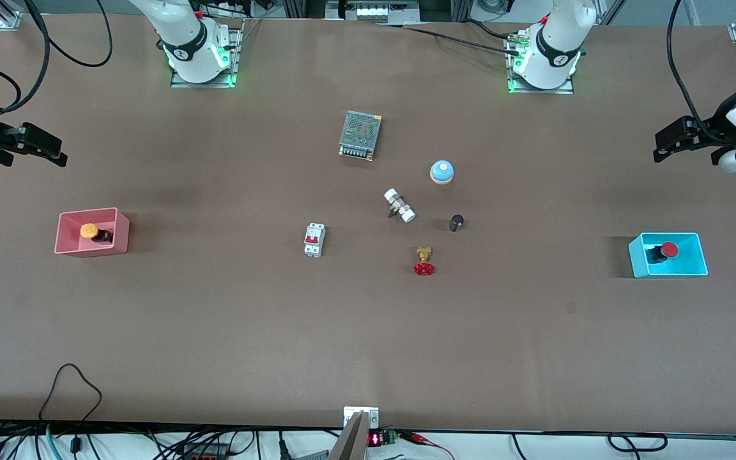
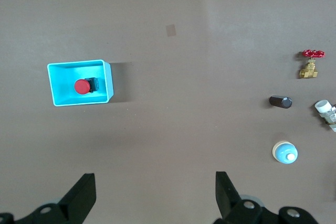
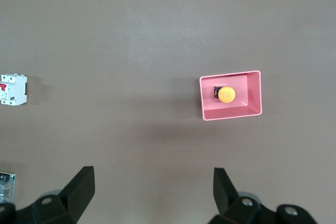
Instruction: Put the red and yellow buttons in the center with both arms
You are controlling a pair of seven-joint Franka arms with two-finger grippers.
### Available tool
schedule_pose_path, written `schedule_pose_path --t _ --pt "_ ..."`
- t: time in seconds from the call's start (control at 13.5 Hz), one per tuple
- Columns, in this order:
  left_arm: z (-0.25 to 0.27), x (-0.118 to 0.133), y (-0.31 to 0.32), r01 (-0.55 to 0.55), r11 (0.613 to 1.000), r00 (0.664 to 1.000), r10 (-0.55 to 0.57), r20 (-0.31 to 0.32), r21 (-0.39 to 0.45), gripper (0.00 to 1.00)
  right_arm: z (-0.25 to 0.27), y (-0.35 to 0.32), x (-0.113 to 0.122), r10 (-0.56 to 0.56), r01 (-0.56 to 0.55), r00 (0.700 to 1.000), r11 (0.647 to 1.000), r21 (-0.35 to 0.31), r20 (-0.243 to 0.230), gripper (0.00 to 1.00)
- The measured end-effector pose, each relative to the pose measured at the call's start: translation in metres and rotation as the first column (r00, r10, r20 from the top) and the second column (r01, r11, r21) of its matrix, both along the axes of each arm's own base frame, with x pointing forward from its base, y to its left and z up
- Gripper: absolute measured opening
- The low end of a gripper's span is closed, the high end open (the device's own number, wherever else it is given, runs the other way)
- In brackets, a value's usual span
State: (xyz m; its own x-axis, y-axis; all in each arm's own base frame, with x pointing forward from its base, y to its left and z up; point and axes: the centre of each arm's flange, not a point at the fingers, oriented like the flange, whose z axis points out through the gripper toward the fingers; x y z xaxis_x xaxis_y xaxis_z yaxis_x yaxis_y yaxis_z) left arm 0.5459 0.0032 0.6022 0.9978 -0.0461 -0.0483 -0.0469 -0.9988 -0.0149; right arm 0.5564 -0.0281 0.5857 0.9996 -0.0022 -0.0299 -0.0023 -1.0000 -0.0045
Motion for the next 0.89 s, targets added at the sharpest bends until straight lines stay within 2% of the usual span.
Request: schedule_pose_path --t 0.59,0.89 --pt "0.001 -0.001 -0.001 0.002 1.000 1.000 -0.002 -0.004 0.000 1.00 0.003 0.000 -0.002 -0.003 0.003 1.000 1.000 0.000 0.003 1.00" --pt "0.001 -0.001 -0.001 0.001 1.000 1.000 -0.001 -0.005 0.000 1.00 -0.009 -0.002 0.003 -0.005 0.005 1.000 1.000 0.002 -0.020 1.00"
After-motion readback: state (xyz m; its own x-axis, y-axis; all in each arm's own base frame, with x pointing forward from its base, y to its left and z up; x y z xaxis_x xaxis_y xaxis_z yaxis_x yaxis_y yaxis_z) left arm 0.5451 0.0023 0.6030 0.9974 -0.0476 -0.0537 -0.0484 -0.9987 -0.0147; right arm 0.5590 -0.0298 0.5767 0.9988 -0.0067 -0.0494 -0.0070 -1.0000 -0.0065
